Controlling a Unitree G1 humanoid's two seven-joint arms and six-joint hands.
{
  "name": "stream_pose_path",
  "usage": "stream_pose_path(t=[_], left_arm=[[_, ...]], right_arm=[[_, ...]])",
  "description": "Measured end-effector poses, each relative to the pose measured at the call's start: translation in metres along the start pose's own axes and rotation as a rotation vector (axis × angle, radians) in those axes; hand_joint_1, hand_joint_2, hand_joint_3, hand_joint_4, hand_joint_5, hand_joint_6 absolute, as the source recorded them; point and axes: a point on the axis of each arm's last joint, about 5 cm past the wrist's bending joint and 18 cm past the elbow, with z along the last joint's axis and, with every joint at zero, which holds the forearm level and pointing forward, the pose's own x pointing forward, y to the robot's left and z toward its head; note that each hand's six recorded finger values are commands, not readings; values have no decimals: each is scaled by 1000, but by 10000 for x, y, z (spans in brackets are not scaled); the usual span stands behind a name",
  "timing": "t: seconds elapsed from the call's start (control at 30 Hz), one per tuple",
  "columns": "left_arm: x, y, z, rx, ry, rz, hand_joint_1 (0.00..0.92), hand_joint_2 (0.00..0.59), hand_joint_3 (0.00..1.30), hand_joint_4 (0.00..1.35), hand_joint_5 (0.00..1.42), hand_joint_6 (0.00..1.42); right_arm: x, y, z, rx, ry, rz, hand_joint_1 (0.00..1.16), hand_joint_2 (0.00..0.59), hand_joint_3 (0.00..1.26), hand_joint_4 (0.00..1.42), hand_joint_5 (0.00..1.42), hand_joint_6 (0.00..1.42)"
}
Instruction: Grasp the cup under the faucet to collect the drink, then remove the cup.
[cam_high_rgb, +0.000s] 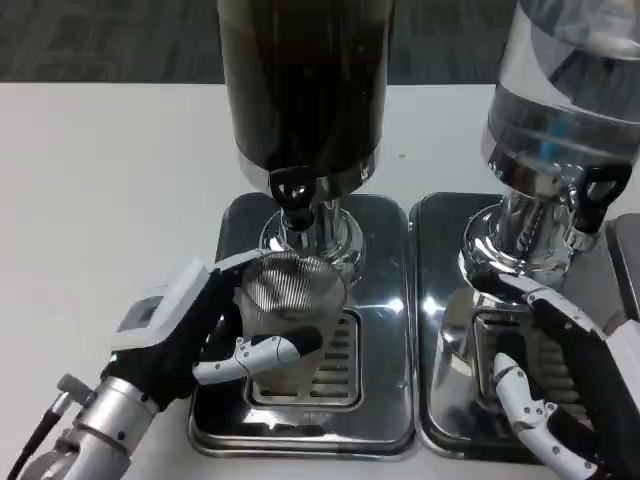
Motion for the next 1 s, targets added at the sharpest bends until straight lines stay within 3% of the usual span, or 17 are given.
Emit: stream_pose_path(t=[1.0], left_arm=[[-73, 131, 59, 63, -17, 30, 0, 86, 305, 213, 361, 356]], right_arm=[[18, -4, 1, 5, -1, -4, 436, 586, 273, 174, 144, 128]])
